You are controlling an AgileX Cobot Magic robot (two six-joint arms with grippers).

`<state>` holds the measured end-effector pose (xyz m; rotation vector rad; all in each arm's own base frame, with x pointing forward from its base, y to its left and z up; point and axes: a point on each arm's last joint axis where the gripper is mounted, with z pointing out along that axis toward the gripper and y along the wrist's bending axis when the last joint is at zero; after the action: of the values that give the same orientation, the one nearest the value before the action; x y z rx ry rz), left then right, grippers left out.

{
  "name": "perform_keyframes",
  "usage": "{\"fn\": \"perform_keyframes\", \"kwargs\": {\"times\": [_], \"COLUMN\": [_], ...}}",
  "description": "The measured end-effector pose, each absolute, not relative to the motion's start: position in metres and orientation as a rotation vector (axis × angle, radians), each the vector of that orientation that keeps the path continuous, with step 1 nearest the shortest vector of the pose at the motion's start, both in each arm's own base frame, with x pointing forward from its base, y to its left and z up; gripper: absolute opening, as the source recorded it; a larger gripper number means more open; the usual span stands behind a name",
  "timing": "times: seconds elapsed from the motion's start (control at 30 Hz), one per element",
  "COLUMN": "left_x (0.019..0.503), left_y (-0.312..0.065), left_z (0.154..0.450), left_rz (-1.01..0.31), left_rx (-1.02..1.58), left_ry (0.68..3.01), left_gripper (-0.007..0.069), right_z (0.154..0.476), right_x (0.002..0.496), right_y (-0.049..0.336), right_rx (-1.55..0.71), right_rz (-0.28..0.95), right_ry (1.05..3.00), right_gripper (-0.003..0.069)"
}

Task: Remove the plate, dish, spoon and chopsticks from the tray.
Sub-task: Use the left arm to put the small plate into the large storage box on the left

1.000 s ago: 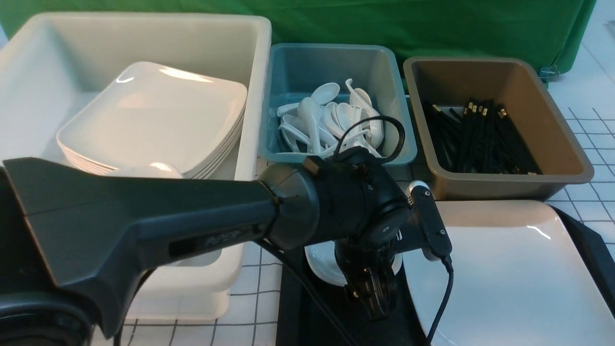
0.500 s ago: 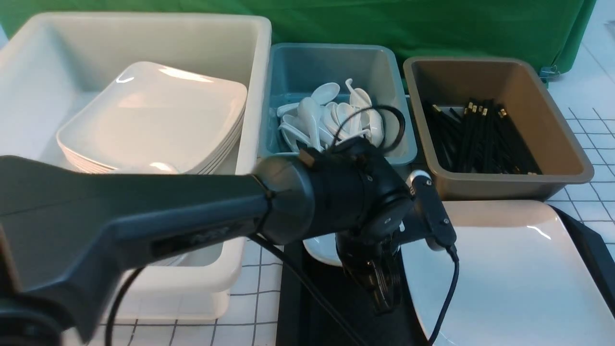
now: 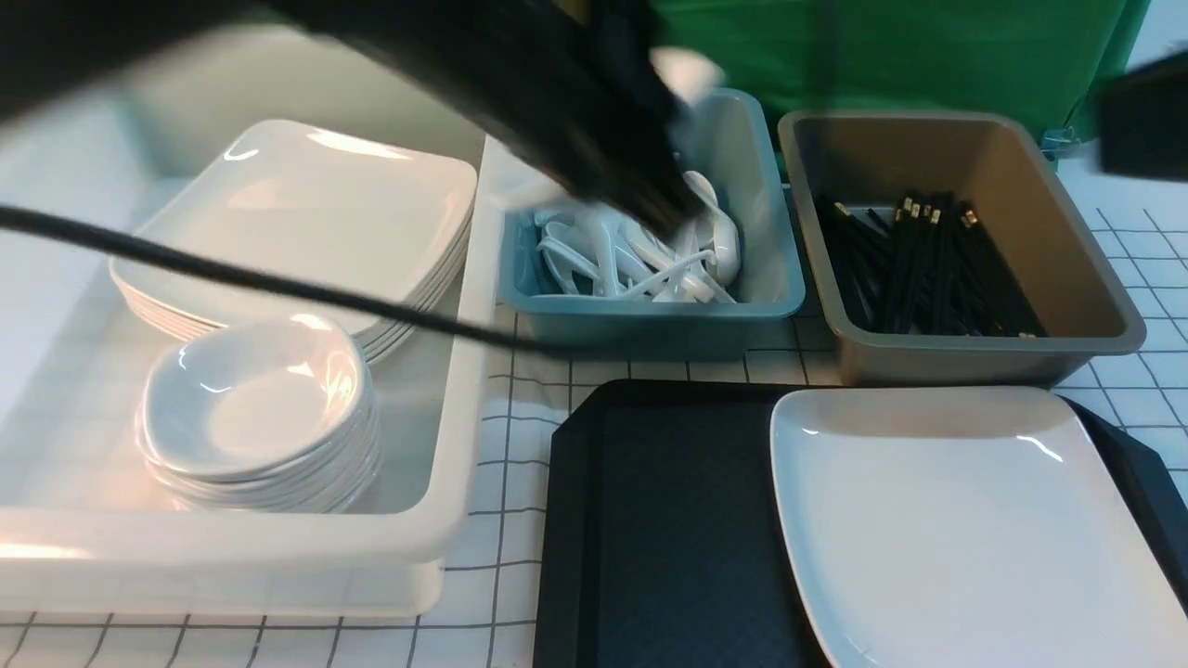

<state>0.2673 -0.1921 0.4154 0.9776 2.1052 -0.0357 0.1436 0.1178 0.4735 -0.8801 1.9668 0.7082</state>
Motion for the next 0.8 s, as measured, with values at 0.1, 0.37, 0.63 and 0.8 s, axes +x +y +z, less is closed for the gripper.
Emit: {"fn": "perform_keyframes", "kwargs": {"times": [0.1,0.37,0.63,0.8], "left_x": [0.270,0.291,0.302,0.305], "left_y": [-0.139,-0.072,-0.077,-0.078], "left_z": [0.425,0.361,0.308,0.298], "left_rz": [0.055,0.085,0.057,0.051], "left_rx": [0.804,0.482,0.512,0.465], "left_ry": [2.251,2.596,2.679,2.720], "left_gripper": [0.0008,0.0008,0.0076,0.0235], "right_z": [0.459,0.444,0.443,0.443], "right_x": [0.164,0.180,0.178,0.177], "right_y": [0.135,0.173,0.181,0.181], "right_rx": [-0.912,-0.972,-0.994,-1.002], "right_rz": [0.790,0.857,0.873,0.873], "right_ry": [2.036,2.019,1.997,2.003], "right_gripper": [0.0008,0.0008,0.0008,0.0008]}}
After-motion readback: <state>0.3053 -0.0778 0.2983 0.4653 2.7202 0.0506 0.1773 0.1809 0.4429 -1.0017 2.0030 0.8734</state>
